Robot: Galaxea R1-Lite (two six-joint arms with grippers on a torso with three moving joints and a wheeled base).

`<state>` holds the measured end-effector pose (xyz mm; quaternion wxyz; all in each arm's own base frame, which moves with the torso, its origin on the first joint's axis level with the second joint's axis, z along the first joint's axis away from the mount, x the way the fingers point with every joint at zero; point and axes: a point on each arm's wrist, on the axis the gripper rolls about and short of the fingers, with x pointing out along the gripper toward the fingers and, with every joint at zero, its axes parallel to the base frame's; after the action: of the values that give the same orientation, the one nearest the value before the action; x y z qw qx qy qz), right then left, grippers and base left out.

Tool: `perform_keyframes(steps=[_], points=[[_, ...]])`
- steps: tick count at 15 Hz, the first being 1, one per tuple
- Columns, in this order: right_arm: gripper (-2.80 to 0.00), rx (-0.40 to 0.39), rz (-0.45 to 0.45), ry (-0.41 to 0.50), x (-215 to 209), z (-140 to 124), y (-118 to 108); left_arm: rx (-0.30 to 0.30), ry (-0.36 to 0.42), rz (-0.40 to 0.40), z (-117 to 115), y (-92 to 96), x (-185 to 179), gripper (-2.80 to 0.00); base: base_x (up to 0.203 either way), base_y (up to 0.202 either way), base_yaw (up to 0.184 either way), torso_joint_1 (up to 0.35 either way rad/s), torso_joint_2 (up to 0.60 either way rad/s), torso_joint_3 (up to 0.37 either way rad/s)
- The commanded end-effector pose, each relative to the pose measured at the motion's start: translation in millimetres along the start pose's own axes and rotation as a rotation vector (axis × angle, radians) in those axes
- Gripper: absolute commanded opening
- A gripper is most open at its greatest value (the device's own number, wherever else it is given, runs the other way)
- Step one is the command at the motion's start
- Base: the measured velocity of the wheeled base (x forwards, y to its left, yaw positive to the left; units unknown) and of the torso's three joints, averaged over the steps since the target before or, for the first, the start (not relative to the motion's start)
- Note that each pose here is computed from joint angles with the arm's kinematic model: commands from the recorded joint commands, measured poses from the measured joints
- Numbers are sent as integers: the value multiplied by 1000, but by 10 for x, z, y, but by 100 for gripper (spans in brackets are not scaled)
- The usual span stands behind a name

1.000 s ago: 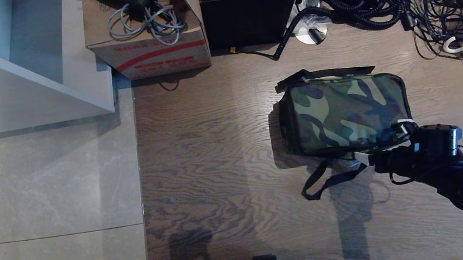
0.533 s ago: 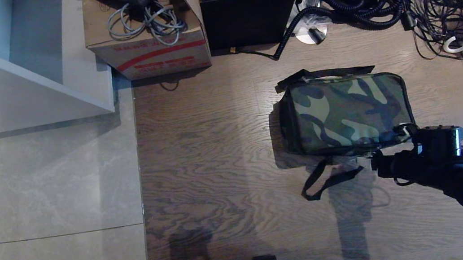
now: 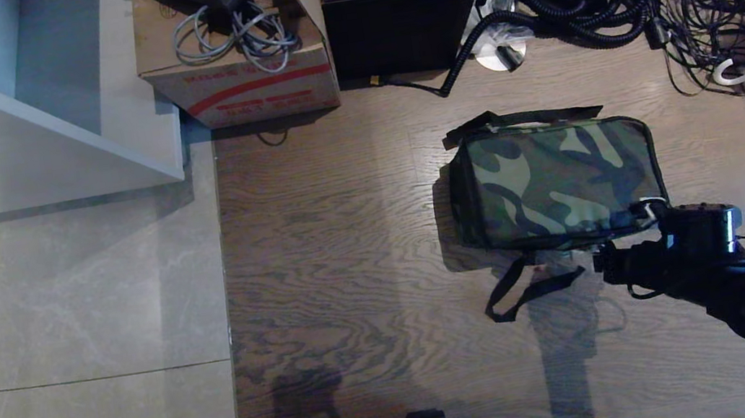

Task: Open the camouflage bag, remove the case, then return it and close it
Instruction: Open the top of the storage box

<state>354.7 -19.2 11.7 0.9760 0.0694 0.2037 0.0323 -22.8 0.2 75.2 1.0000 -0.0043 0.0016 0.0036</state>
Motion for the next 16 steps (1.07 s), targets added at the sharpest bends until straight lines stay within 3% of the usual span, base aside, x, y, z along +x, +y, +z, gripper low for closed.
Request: perform_keyframes(steps=[1, 4, 8, 9, 16], points=[[0, -2, -41, -41, 164, -51, -13, -1, 0, 0, 0, 0, 0, -280, 0, 0, 0, 0, 0, 0], [0, 65, -44, -100, 204, 81, 4, -1, 0, 0, 0, 0, 0, -280, 0, 0, 0, 0, 0, 0], [0, 120, -31, -99, 174, 83, 66, -1, 0, 0, 0, 0, 0, -280, 0, 0, 0, 0, 0, 0], [-280, 120, -27, -103, 178, 92, 73, -1, 0, 0, 0, 0, 0, -280, 0, 0, 0, 0, 0, 0], [-280, 113, -15, -109, 167, 117, 113, -1, 0, 0, 0, 0, 0, -280, 0, 0, 0, 0, 0, 0]])
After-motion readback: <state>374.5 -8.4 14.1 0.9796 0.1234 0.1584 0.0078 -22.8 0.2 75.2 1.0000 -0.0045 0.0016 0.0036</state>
